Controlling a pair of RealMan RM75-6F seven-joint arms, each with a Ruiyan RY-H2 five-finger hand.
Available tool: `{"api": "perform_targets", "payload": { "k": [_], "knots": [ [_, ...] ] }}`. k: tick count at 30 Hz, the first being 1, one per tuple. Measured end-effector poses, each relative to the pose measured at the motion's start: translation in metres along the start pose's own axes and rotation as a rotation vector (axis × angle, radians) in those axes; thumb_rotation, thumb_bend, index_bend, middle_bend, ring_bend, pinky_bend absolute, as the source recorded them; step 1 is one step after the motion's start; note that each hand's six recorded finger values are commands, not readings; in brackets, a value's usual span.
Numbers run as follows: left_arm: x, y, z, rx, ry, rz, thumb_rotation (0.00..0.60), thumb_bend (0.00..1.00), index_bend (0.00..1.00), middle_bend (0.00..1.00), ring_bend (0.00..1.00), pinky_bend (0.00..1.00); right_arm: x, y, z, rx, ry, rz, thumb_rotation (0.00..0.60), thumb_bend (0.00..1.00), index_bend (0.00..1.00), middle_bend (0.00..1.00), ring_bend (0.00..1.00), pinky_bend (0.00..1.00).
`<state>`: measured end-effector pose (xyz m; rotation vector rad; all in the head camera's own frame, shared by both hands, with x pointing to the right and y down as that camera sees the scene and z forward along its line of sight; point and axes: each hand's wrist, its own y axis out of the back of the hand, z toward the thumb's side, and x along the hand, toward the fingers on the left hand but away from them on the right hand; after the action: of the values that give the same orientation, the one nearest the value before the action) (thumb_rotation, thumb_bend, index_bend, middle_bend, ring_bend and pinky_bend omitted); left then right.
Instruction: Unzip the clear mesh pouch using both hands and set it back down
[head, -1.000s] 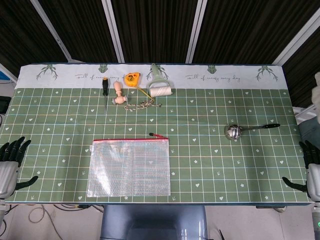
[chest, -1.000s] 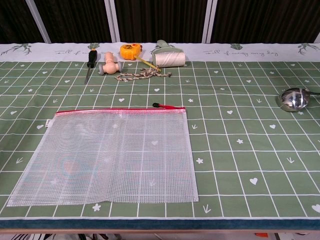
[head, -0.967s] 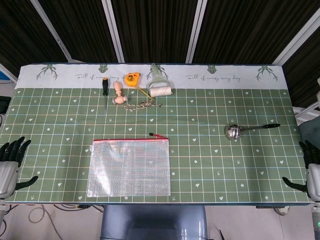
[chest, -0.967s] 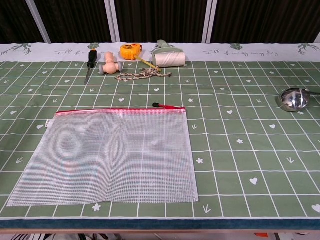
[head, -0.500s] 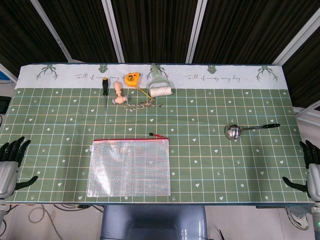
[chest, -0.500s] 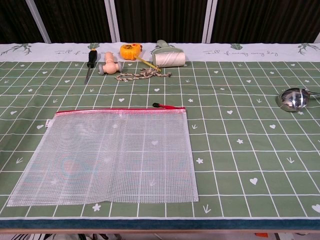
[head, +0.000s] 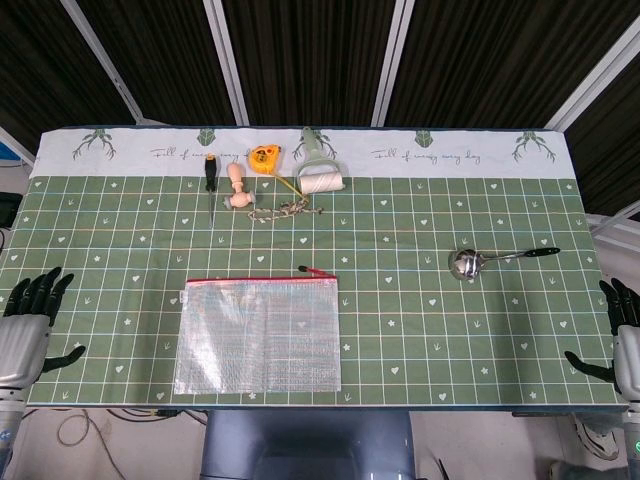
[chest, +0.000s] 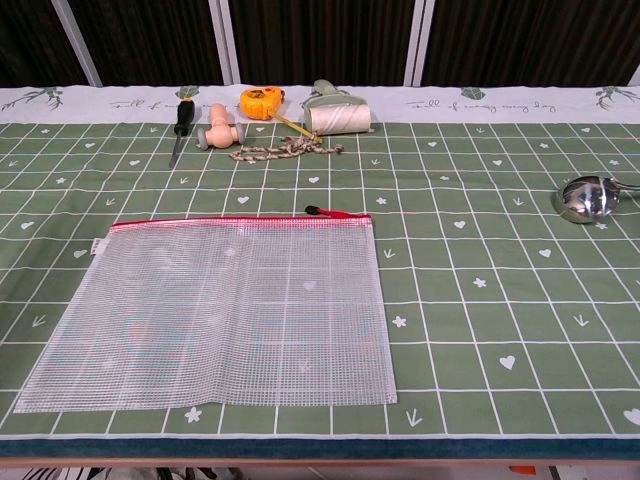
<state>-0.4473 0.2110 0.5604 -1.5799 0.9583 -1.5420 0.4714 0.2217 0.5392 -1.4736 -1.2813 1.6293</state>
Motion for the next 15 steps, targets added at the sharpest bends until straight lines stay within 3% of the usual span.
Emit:
{"api": "perform_targets", "payload": {
  "k": [9,15],
  "knots": [
    [0.061,0.026,0.068,0.035,-0.117,0.019,0.6,0.12,0.13,0.0,0.0,0.0,-0.002,-0.002,-0.002,-0.017,-0.016,0.01,0.6,0.14,0.0,0.0,0.0,0.2],
    [0.105,0.026,0.131,0.041,-0.201,-0.003,0.6,0.15,0.26,0.03,0.0,0.0,-0.003,-0.002,-0.004,-0.034,-0.032,0.015,0.6,0.14,0.0,0.0,0.0,0.2]
  ]
}}
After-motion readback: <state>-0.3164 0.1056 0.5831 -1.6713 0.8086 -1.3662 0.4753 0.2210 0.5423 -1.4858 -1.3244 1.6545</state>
